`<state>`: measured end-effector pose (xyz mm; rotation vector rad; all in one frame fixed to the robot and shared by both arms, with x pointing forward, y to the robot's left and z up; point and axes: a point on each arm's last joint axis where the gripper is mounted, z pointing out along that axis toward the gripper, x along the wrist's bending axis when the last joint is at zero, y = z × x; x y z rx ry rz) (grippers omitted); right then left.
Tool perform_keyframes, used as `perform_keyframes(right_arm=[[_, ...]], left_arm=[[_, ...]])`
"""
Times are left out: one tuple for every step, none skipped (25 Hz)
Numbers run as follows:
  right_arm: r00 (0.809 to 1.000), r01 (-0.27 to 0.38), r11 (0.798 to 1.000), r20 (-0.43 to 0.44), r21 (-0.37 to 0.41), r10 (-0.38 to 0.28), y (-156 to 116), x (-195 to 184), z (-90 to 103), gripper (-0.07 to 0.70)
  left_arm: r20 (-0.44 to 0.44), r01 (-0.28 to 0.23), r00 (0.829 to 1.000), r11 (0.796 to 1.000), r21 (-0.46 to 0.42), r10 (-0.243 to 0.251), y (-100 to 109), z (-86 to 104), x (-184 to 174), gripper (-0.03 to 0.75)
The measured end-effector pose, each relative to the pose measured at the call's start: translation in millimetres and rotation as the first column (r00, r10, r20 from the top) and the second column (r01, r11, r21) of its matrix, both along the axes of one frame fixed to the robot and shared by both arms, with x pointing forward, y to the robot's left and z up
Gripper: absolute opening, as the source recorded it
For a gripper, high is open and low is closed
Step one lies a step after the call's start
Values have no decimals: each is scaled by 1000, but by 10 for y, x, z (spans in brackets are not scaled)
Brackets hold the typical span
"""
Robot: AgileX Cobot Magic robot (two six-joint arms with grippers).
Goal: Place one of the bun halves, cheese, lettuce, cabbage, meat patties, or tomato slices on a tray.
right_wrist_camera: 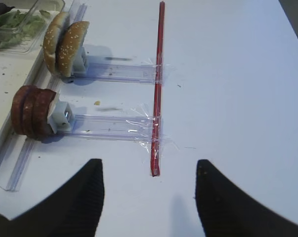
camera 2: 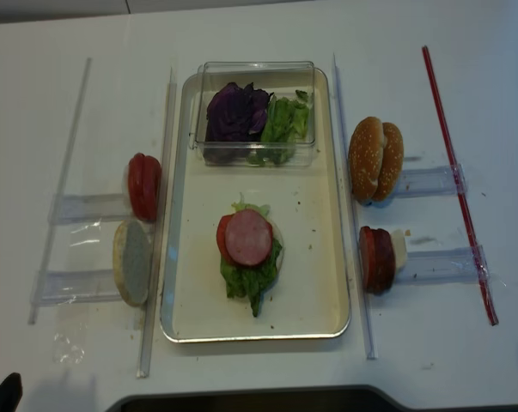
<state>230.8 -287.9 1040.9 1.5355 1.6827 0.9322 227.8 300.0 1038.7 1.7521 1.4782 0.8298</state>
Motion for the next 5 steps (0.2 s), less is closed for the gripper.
perform_keyframes(right_arm=[[1000,0,1000,0,0,0,0,0,0,428],[1000,0,1000,0,0,0,0,0,0,428],[1000,0,1000,0,0,0,0,0,0,428],[1000,0,1000,0,0,0,0,0,0,428],[1000,0,1000,0,0,0,0,0,0,428]], left_arm=[[0,0,1000,1000,0,0,0,0,0,265],[0,0,1000,1000,0,0,0,0,0,265],[0,0,1000,1000,0,0,0,0,0,265],[0,0,1000,1000,0,0,0,0,0,265],[0,0,1000,1000,0,0,0,0,0,265]])
